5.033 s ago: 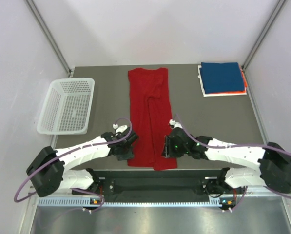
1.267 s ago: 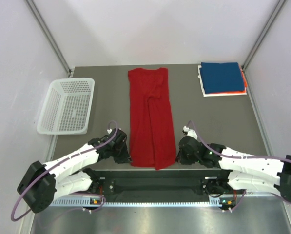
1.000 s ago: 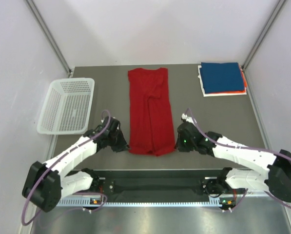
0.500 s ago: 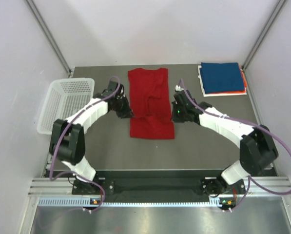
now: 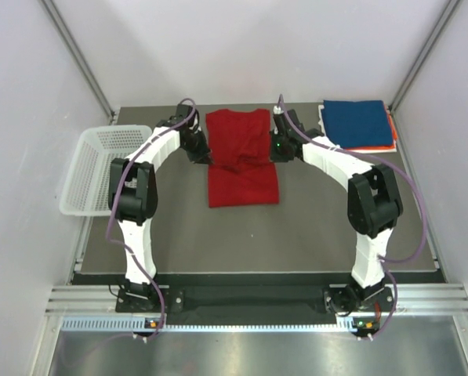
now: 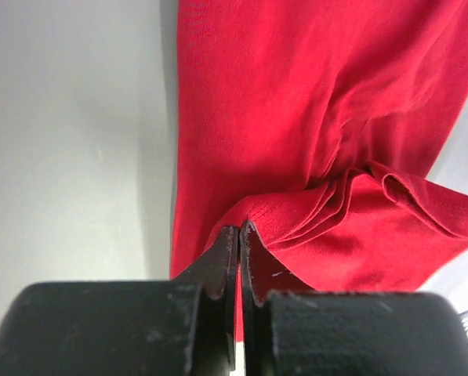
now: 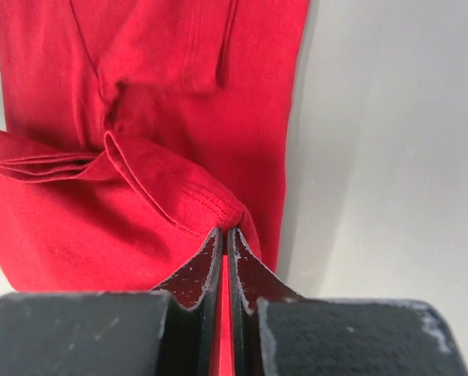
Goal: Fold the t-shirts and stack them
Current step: Fold the tshirt
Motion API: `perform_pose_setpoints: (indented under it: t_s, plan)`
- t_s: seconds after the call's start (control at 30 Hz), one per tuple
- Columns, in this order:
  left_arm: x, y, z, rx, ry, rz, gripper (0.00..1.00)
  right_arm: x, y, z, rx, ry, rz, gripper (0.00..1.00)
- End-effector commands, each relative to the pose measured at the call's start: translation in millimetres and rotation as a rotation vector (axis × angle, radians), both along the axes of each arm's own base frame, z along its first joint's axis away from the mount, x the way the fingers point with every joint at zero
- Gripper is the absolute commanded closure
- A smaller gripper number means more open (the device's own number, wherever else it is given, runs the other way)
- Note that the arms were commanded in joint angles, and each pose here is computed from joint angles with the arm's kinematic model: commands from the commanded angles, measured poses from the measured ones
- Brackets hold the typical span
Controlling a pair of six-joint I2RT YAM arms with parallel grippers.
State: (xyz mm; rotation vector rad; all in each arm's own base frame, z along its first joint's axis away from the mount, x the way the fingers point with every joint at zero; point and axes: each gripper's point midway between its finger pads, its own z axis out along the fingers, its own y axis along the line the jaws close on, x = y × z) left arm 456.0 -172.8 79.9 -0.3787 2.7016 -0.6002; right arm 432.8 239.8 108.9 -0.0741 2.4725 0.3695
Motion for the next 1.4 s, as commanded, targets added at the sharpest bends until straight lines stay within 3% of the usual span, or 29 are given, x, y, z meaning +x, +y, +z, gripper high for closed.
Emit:
perform_pose_setpoints:
  t_s: [0.0, 0.33, 0.97, 1.07, 1.1, 1.17, 1.23, 1.3, 1.37]
  plan:
    - [16.5, 7.8, 18.5, 0.001, -0.048, -0.007, 1.0, 22.3, -0.8, 15.5, 0.021, -0.035, 0.015, 1.0]
    - [34.3, 19.0, 16.0, -0.031, -0.072, 0.005, 1.0, 37.8, -3.8, 25.7, 0.056, -0.063, 0.016, 1.0]
    - [75.3, 16.8, 6.9, -0.096, -0.119, -0.018, 1.0, 80.0, 6.1, -1.3, 0.143, -0.077, 0.038, 1.0]
    - [76.9, 20.9, -2.0, -0.08, -0.097, 0.0, 0.91, 84.9, 3.1, -5.0, 0.141, -0.076, 0.029, 1.0]
    - [75.5, 25.5, -4.9, -0.068, -0.081, 0.014, 0.82, 87.6, 2.2, -4.4, 0.141, -0.079, 0.028, 0.99]
    - [77.1, 33.2, -4.1, -0.04, -0.086, 0.036, 0.71, 92.0, -2.7, -9.5, 0.139, -0.072, 0.016, 0.93]
    - [80.0, 48.2, -0.8, -0.008, -0.092, 0.075, 0.64, 94.1, -7.3, -8.8, 0.137, -0.069, 0.008, 0.79]
    - [82.4, 65.2, 11.5, 0.035, -0.12, 0.119, 0.61, 94.6, -15.2, -5.0, 0.133, -0.071, -0.005, 0.68]
    - [79.6, 69.5, 19.9, 0.055, -0.146, 0.122, 0.6, 92.5, -22.9, 8.0, 0.128, -0.088, -0.019, 0.65]
